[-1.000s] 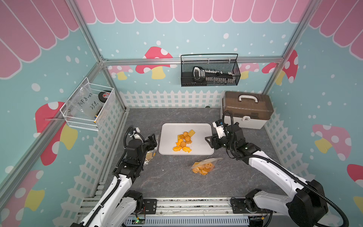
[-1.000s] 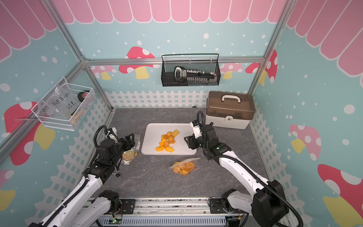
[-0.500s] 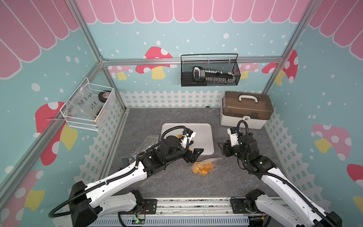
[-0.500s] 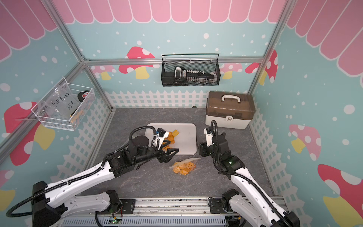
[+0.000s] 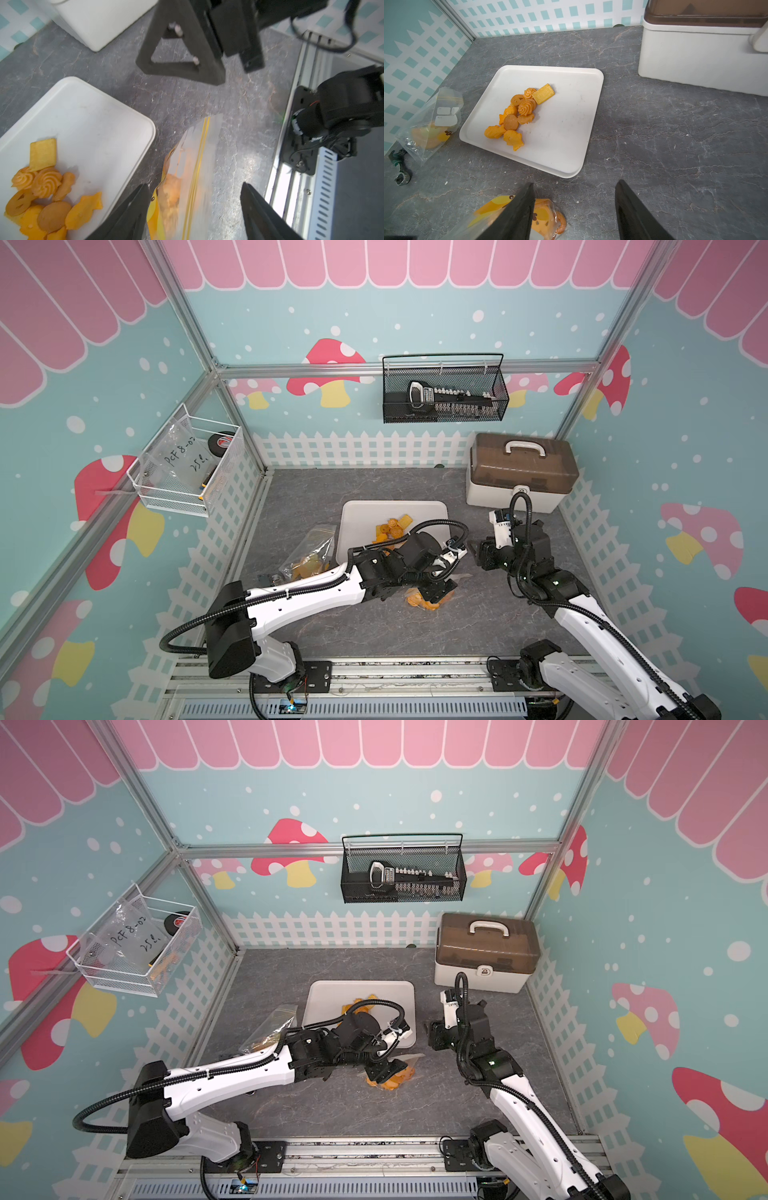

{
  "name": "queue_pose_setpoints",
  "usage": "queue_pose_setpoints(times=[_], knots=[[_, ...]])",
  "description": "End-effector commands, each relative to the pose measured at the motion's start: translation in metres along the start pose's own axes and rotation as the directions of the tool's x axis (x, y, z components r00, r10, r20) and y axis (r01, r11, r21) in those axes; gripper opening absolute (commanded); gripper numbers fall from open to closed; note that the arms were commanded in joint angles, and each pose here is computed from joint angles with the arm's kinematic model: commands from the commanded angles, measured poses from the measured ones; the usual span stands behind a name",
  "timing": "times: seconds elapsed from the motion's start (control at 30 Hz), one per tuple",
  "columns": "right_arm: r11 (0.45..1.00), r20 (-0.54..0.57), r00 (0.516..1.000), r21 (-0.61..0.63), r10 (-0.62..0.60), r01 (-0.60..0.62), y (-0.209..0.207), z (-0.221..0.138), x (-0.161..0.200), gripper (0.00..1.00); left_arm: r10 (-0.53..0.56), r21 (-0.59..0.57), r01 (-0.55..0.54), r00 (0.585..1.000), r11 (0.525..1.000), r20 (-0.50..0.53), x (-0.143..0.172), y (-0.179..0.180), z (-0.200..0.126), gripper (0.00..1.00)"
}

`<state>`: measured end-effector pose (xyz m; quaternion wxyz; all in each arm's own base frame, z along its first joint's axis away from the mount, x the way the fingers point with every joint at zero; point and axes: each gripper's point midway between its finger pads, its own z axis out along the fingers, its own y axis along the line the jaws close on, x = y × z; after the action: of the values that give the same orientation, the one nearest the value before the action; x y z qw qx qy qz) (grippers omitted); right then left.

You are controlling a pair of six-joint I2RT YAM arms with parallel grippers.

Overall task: Pour cookies out of the ziploc bag
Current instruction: Adjust the ziploc bag at the center of the board.

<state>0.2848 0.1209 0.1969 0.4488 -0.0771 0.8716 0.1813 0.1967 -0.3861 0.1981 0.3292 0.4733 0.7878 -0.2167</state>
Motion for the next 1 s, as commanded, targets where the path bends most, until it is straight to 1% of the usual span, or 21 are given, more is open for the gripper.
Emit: queue_pose_setpoints(times=[0.0,0.03,0.1,0.17,0.2,0.27,0.33,0.53,0.67,0.77,0.83,0.97], knots=[[1.000,-0.026,1.000,-0.013,-0.002,0.002,0.000,0.002,0.007,0.61,0.054,-0.064,-0.057,0.997,0.996,-0.048,0.005,0.008,-0.002,0.65],[1.000,-0.026,1.000,-0.018,-0.002,0.002,0.001,0.002,0.007,0.61,0.056,-0.084,-0.061,0.997,0.995,-0.054,0.006,0.011,0.000,0.61],[1.000,-0.024,1.000,-0.020,-0.002,0.002,0.001,0.001,0.007,0.61,0.060,-0.104,-0.068,0.996,0.992,-0.072,0.010,0.015,0.004,0.58],[1.000,-0.018,1.000,-0.022,-0.003,0.002,0.002,-0.001,0.006,0.61,0.061,-0.108,-0.071,0.994,0.992,-0.093,0.014,0.016,0.008,0.53],[1.000,-0.017,1.000,-0.021,-0.003,0.002,0.001,-0.001,0.006,0.61,0.060,-0.112,-0.071,0.993,0.991,-0.100,0.015,0.017,0.010,0.47],[1.000,-0.013,1.000,-0.023,-0.003,0.003,0.002,-0.002,0.006,0.61,0.056,-0.128,-0.069,0.993,0.989,-0.103,0.016,0.019,0.010,0.33],[1.000,-0.012,1.000,-0.028,-0.003,0.003,0.003,-0.003,0.006,0.61,0.049,-0.142,-0.062,0.994,0.988,-0.097,0.015,0.022,0.008,0.23],[0.999,-0.018,1.000,-0.036,-0.005,0.004,0.004,-0.001,0.008,0.60,0.032,-0.145,-0.039,0.998,0.989,-0.046,0.009,0.021,-0.005,0.22],[0.999,-0.019,1.000,-0.040,-0.005,0.004,0.005,-0.001,0.008,0.60,0.025,-0.137,-0.029,0.999,0.990,-0.035,0.008,0.020,-0.009,0.22],[0.999,-0.020,1.000,-0.041,-0.005,0.004,0.004,-0.001,0.008,0.60,0.019,-0.137,-0.023,0.999,0.990,-0.031,0.008,0.020,-0.012,0.22],[0.999,-0.021,1.000,-0.041,-0.004,0.004,0.004,-0.001,0.009,0.60,0.018,-0.138,-0.023,0.999,0.990,-0.035,0.010,0.020,-0.011,0.20],[0.999,-0.017,1.000,-0.044,-0.006,0.005,0.005,-0.002,0.008,0.60,0.016,-0.133,-0.025,0.998,0.991,-0.063,0.017,0.019,-0.005,0.19]])
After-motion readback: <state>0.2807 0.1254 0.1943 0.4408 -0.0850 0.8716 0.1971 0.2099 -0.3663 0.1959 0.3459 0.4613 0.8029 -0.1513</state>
